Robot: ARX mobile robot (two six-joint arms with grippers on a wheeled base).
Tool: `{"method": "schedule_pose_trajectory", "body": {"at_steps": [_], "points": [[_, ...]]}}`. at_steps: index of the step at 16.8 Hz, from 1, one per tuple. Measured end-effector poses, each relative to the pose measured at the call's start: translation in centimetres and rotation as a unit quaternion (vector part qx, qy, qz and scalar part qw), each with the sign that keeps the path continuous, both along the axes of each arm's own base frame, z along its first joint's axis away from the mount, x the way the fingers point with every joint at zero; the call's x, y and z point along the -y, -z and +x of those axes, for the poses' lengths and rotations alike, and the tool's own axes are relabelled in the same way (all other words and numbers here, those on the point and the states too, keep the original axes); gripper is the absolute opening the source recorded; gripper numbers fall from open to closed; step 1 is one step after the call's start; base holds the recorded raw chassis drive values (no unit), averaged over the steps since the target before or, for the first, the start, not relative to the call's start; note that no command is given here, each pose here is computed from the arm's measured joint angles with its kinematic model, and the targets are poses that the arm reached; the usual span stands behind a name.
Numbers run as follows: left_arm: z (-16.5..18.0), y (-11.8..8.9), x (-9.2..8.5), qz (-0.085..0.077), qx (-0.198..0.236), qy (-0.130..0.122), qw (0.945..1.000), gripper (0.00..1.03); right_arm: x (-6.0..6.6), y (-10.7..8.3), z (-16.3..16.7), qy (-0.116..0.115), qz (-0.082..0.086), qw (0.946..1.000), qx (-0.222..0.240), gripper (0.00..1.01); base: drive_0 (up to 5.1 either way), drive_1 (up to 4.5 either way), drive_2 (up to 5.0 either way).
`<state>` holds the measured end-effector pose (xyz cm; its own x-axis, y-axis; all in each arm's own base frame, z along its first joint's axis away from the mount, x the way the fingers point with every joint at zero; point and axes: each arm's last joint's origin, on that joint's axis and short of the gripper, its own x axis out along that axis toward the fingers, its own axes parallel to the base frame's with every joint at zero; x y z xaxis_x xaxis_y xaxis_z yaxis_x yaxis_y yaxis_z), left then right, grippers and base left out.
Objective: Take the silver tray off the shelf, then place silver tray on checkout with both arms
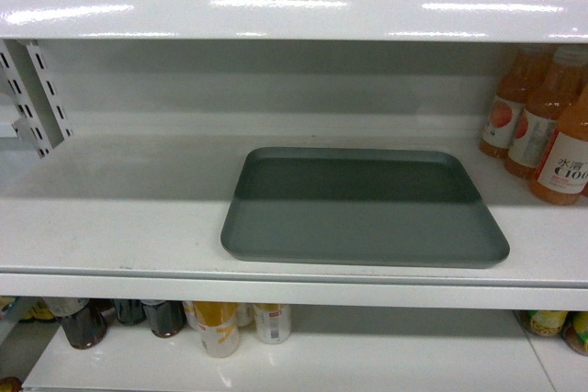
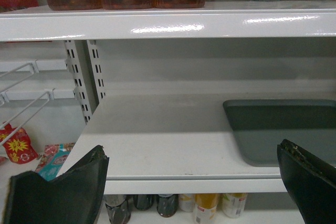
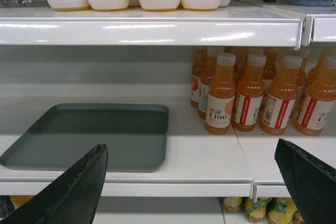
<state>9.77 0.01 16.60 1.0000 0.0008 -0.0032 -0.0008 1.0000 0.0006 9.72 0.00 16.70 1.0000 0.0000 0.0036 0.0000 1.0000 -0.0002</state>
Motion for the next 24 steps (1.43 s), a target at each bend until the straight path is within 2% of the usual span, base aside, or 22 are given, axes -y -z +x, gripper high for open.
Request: {"method": "schedule_pose_trajectory", "body": {"at_steps": [21,22,23,24], "points": [[0.0,0.0,0.0,0.0,0.0,0.0,1.0,0.98,0.0,0.0,0.0,0.0,0.0,1.0,0.0,0.98,0.0,0.0,0.0],[0.2,0.1,0.5,0.003,-0.115,-0.053,0.9919,0.98,-0.1,0.3,0.3,-0.022,-0.007,0.9923,-0.121,0.98,0.0,0.0,0.0],[1.0,-0.2,1.2,0.021,-0.162,-0.065,0.9844,0.98,-0.1,0.1,1.4,-0.039,-0.002,0.9846,-0.171,0.98,0.0,0.0,0.0],[1.8,-0.3,1.7,0.024,-0.184,-0.064,0.9806,0.98,-0.1,0.1,2.1,-0.052,0.003,0.9813,-0.186,0.98,0.0,0.0,0.0]]}}
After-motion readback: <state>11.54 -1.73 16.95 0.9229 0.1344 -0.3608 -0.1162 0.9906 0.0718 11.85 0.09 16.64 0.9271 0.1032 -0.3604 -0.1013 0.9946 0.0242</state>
